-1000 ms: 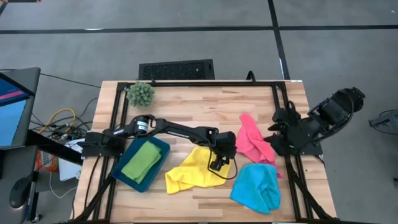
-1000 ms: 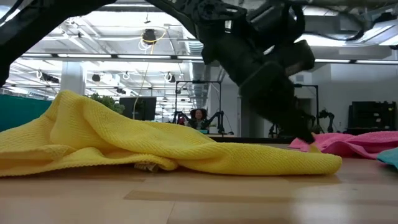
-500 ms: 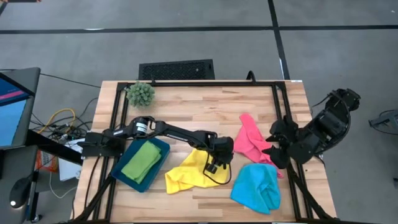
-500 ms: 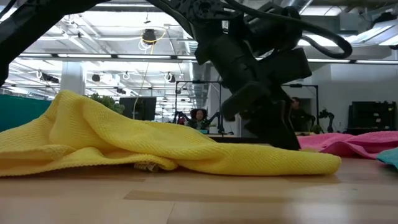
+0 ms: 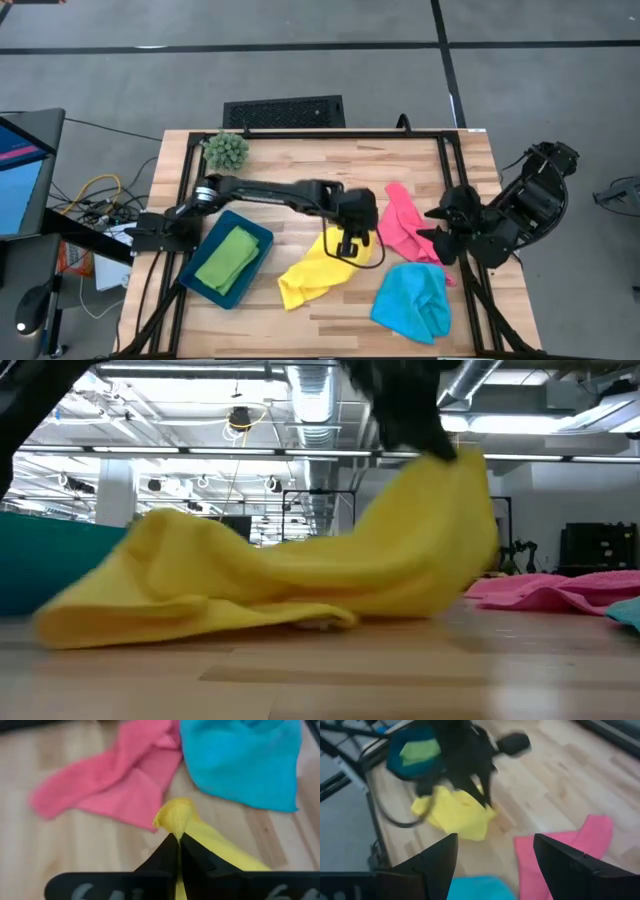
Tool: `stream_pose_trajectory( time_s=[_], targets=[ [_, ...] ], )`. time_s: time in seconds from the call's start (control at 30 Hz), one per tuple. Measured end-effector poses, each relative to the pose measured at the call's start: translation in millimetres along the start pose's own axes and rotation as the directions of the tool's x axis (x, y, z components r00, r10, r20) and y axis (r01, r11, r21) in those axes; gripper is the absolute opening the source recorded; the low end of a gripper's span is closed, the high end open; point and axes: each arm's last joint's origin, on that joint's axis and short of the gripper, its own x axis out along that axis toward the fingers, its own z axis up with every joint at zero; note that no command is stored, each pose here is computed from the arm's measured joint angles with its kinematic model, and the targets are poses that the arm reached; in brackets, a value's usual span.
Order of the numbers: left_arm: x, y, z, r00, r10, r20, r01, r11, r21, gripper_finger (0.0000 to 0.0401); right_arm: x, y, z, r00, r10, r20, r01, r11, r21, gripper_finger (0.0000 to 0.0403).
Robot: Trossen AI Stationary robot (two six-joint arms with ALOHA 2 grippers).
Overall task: Fold microfiber towels
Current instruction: Fold the yellow microfiber towel
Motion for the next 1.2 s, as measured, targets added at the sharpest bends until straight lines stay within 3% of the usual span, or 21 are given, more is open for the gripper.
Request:
stream_pose_trajectory(
  time_s=[0.17, 0.5, 0.67, 0.8, 0.97, 1.2],
  targets=[
    [-73.7, -0.4, 18.5, 0.997, 0.064, 0.049, -0.064, 0.998, -0.001, 0.0001, 7.5, -2.5, 11.8, 0.998, -0.038, 0.054, 0.038, 0.999, 0.008, 0.0286],
    [-162.5, -6.3, 22.8, 0.982, 0.101, 0.162, -0.090, 0.993, -0.070, 0.0000, 36.3, -0.5, 38.3, 0.990, -0.112, 0.089, 0.123, 0.983, -0.134, 0.0286],
    [-183.8, -8.3, 16.6, 0.983, 0.107, 0.150, -0.094, 0.991, -0.093, 0.0000, 62.5, 0.4, 43.6, 0.985, -0.171, 0.019, 0.170, 0.955, -0.242, 0.0286],
    [-189.4, -11.9, 11.9, 0.989, 0.096, 0.116, -0.086, 0.992, -0.088, 0.0000, 85.2, -4.5, 40.8, 0.988, -0.153, -0.037, 0.135, 0.945, -0.297, 0.0286],
    [-188.0, -17.4, 9.7, 0.993, 0.083, 0.086, -0.075, 0.994, -0.083, 0.0000, 109.6, -18.2, 37.8, 0.994, -0.089, -0.055, 0.063, 0.928, -0.368, 0.0286],
    [-187.6, -23.1, 9.3, 0.995, 0.071, 0.076, -0.063, 0.993, -0.100, 0.0000, 158.2, -38.1, 41.7, 0.996, 0.081, -0.027, -0.084, 0.856, -0.510, 0.0286]
  ],
)
